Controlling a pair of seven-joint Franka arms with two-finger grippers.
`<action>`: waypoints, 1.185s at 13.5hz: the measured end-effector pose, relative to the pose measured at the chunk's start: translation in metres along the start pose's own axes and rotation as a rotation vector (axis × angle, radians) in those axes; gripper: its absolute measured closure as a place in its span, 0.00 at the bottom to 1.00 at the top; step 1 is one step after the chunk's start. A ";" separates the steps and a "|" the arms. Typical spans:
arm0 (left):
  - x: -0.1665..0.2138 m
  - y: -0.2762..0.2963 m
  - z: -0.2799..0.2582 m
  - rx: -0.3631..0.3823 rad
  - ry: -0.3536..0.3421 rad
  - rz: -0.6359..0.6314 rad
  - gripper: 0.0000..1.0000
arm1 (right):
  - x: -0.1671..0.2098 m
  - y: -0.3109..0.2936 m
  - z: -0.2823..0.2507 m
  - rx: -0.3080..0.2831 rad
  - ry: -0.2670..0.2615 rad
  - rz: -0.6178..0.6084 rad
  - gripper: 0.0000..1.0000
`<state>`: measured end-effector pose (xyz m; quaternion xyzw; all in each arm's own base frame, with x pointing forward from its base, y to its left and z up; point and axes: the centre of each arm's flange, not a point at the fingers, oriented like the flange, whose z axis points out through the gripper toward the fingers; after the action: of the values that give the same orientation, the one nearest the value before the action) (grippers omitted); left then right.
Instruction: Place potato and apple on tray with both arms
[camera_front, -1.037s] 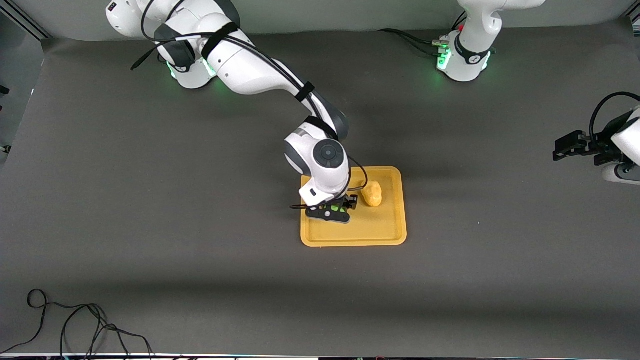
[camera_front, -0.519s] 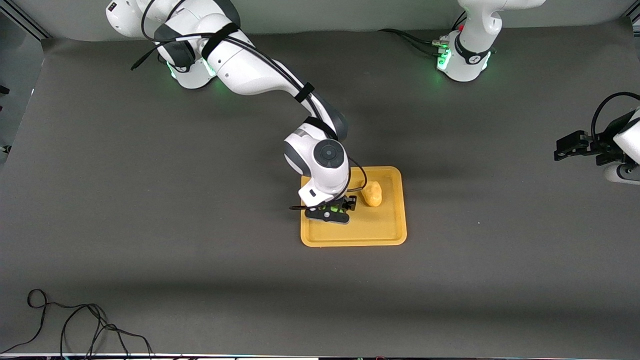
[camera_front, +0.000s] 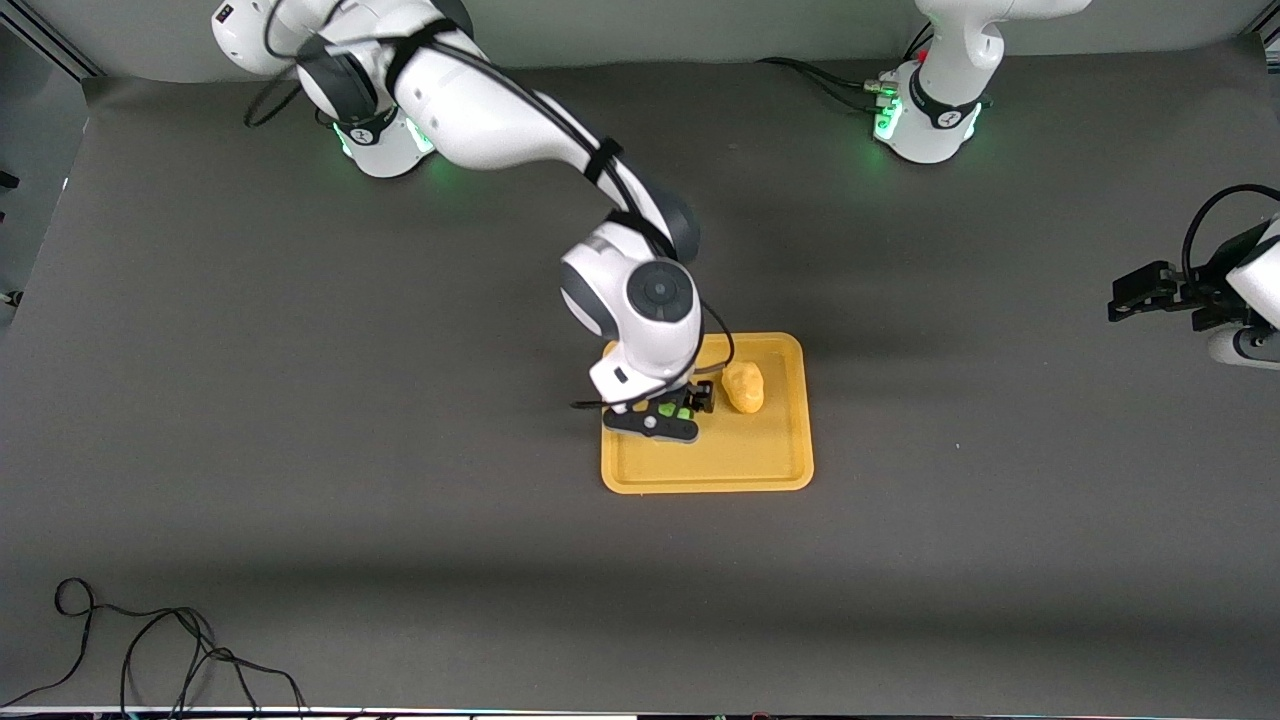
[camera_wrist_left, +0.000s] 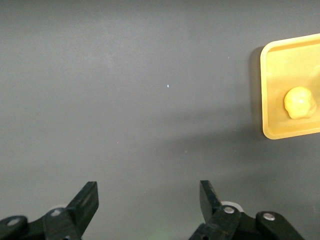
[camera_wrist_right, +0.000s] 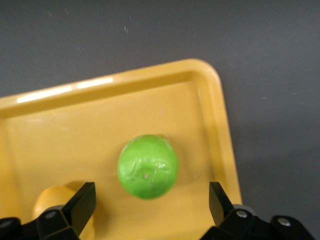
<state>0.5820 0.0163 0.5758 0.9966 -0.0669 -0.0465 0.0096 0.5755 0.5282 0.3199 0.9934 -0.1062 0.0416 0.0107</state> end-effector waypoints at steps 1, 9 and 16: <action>0.000 0.000 0.000 0.000 0.000 0.000 0.08 | 0.005 0.008 -0.041 0.008 0.005 0.011 0.00; 0.000 -0.002 0.000 0.001 0.000 -0.003 0.07 | 0.099 0.267 -0.267 -0.020 -0.070 -0.172 0.00; 0.000 -0.004 0.000 0.012 0.003 -0.005 0.06 | 0.129 0.498 -0.291 0.002 -0.098 -0.235 0.00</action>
<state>0.5825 0.0207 0.5756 0.9969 -0.0646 -0.0448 0.0036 0.5725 0.0228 0.6272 0.9999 0.0108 -0.0085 0.0095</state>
